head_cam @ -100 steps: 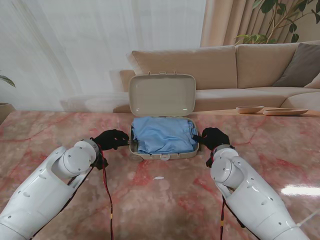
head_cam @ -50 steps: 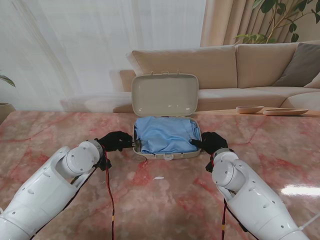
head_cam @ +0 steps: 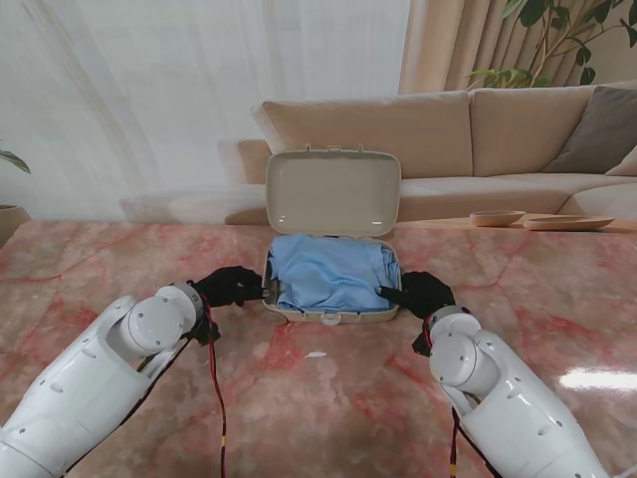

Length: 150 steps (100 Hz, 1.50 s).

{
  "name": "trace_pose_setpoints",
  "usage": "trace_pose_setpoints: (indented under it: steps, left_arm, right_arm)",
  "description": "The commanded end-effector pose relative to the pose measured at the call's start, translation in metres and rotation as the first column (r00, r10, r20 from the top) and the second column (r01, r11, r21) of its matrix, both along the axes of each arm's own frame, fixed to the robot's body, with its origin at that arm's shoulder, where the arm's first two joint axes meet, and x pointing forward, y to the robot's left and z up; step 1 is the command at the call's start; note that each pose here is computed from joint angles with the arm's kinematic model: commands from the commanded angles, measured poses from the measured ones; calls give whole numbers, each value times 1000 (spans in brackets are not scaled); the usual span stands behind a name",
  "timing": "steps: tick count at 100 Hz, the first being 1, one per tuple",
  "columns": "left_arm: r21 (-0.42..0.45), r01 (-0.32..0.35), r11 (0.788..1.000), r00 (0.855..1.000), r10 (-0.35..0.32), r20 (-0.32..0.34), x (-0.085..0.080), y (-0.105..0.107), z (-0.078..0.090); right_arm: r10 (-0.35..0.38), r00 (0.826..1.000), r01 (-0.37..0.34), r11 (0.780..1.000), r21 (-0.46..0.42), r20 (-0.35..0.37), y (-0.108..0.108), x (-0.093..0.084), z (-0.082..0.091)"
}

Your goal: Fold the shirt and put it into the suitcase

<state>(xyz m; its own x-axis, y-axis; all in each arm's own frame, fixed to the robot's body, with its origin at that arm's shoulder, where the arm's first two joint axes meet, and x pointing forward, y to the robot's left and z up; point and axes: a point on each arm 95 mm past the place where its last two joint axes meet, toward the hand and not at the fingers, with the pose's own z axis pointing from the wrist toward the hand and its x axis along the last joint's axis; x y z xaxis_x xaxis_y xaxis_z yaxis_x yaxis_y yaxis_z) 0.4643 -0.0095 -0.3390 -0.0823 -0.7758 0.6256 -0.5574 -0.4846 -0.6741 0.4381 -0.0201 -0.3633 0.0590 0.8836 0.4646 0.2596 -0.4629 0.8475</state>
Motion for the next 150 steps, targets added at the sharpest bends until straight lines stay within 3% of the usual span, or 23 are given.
trace_pose_setpoints:
  steps: [1, 62, 105, 150]
  left_arm:
    - [-11, 29, 1000, 999, -29, -16, -9, -7, -6]
    - [-16, 90, 996, 996, -90, 6, -52, -9, -9]
    - [-14, 93, 996, 996, -93, 8, -83, -8, -10]
    - [-1, 49, 999, 999, -49, 15, -102, 2, -11]
  right_arm:
    - [30, 999, -29, 999, 14, -25, 6, -10, -6]
    - [121, 991, -117, 990, 73, -49, 4, -68, -3]
    - [167, 982, -157, 981, 112, -86, 3, -109, -6]
    - [175, 978, -163, 981, 107, -114, -5, -125, -5]
